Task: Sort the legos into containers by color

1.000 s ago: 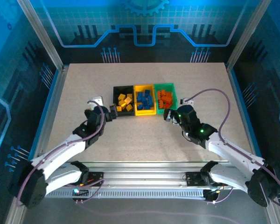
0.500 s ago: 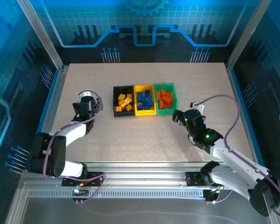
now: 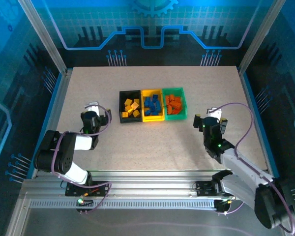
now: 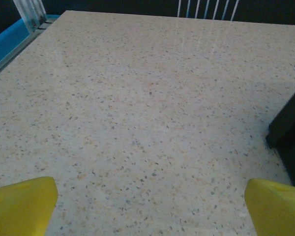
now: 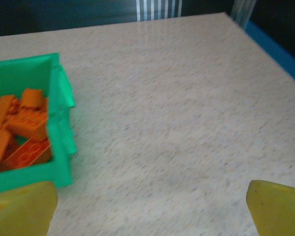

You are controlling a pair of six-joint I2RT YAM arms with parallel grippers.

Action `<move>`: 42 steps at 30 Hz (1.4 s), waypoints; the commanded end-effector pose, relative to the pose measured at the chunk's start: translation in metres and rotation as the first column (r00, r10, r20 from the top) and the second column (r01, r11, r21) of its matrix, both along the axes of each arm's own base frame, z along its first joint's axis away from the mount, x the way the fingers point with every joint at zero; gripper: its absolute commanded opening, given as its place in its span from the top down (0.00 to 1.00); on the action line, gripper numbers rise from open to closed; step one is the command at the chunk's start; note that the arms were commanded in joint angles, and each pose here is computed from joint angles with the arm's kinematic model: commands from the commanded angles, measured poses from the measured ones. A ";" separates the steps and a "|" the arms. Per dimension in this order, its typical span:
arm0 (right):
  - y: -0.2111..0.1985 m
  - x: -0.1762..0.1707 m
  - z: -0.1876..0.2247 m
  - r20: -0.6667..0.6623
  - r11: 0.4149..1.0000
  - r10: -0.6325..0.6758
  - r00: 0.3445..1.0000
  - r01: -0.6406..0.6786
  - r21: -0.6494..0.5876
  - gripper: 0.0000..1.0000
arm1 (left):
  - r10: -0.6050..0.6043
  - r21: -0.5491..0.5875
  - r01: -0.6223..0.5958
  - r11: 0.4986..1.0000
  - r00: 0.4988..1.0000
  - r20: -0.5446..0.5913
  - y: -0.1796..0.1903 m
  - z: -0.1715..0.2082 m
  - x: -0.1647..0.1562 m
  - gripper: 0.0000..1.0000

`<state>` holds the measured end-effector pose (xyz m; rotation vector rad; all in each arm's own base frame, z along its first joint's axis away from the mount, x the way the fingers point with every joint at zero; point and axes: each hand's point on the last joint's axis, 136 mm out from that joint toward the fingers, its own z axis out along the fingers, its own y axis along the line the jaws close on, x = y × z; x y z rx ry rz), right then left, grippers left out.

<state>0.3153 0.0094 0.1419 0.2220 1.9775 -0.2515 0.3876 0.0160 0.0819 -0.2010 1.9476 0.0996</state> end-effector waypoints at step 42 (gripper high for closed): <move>0.011 0.081 -0.047 0.019 0.949 0.316 0.949 -0.316 0.000 0.00 | -0.011 -0.003 0.011 1.000 0.997 0.076 0.000 0.015 0.007 0.01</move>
